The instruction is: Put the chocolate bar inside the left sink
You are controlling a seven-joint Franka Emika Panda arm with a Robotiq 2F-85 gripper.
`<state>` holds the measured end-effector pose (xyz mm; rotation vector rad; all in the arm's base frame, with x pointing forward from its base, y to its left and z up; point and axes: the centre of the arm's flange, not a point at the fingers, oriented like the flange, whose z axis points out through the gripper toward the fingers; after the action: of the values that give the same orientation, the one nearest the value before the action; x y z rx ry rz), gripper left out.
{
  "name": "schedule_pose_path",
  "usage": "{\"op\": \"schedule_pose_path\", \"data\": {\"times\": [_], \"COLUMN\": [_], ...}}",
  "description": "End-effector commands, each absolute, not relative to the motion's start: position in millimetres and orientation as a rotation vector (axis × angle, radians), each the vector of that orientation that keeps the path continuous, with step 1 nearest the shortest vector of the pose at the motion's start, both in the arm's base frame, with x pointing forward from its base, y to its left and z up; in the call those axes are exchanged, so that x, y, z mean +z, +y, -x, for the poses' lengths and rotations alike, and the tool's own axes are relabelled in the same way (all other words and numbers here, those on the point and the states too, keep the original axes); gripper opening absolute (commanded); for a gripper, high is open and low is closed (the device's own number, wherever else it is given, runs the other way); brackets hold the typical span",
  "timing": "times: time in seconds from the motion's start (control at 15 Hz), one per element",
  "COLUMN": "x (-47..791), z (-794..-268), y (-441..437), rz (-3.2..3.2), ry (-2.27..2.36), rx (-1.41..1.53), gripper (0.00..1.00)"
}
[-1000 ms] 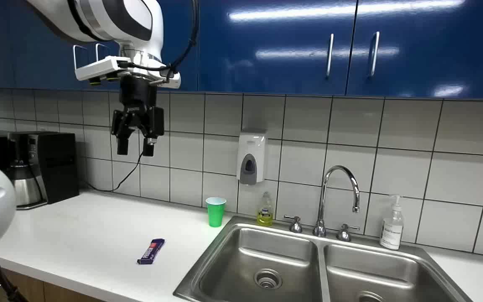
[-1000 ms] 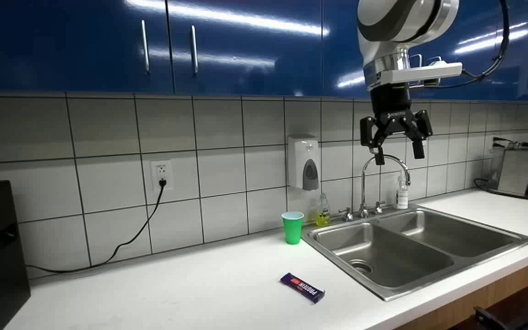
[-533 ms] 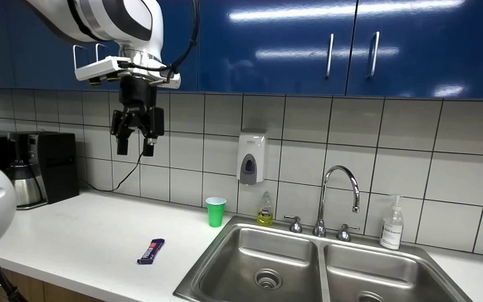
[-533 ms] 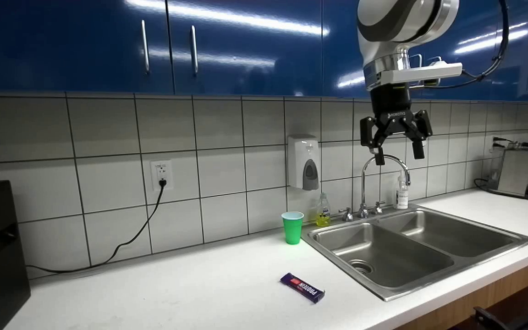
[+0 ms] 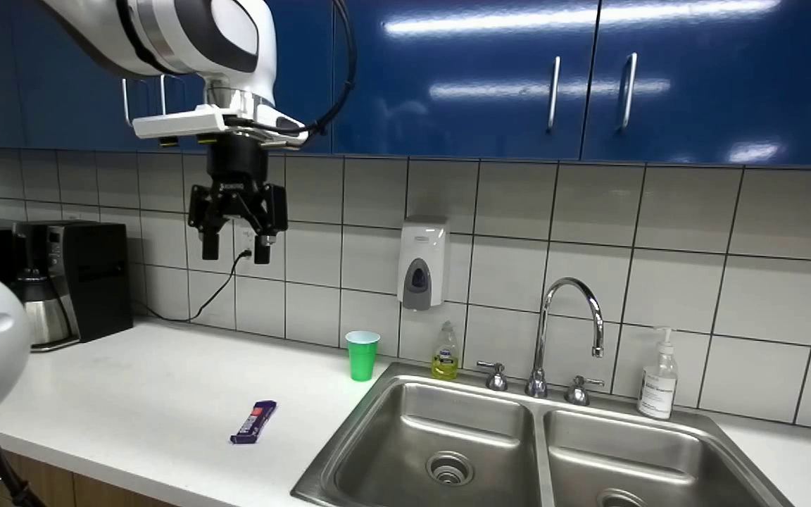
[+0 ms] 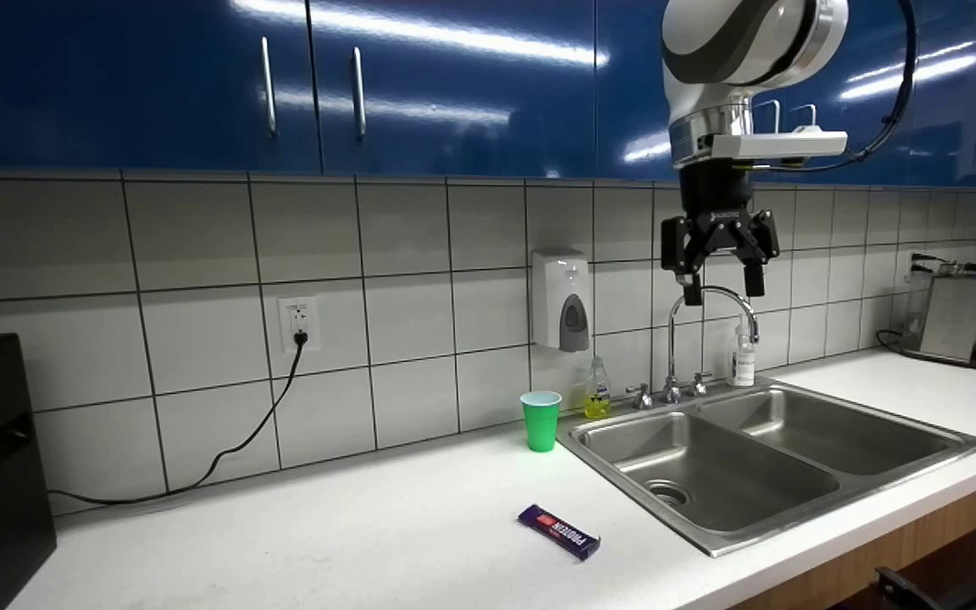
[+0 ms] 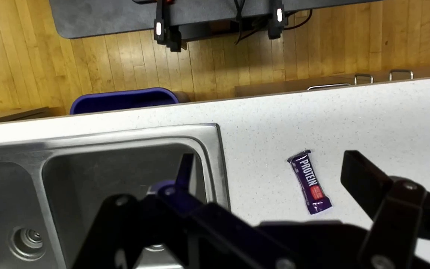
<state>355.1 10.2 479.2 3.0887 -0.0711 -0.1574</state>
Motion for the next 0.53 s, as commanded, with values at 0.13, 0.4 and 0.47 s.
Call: {"op": "schedule_pose_path", "data": {"times": [0.13, 0.4, 0.47], "x": [437.0, 384.2, 372.1], "z": [-382.3, -403.6, -408.3], "y": [16.2, 28.1, 31.6], "rz": [-3.073, -3.074, -3.076], "ry": [-0.022, 0.022, 0.035], "rx": [-0.091, -0.105, -0.108], "gripper": [1.0, 1.0, 1.0]}}
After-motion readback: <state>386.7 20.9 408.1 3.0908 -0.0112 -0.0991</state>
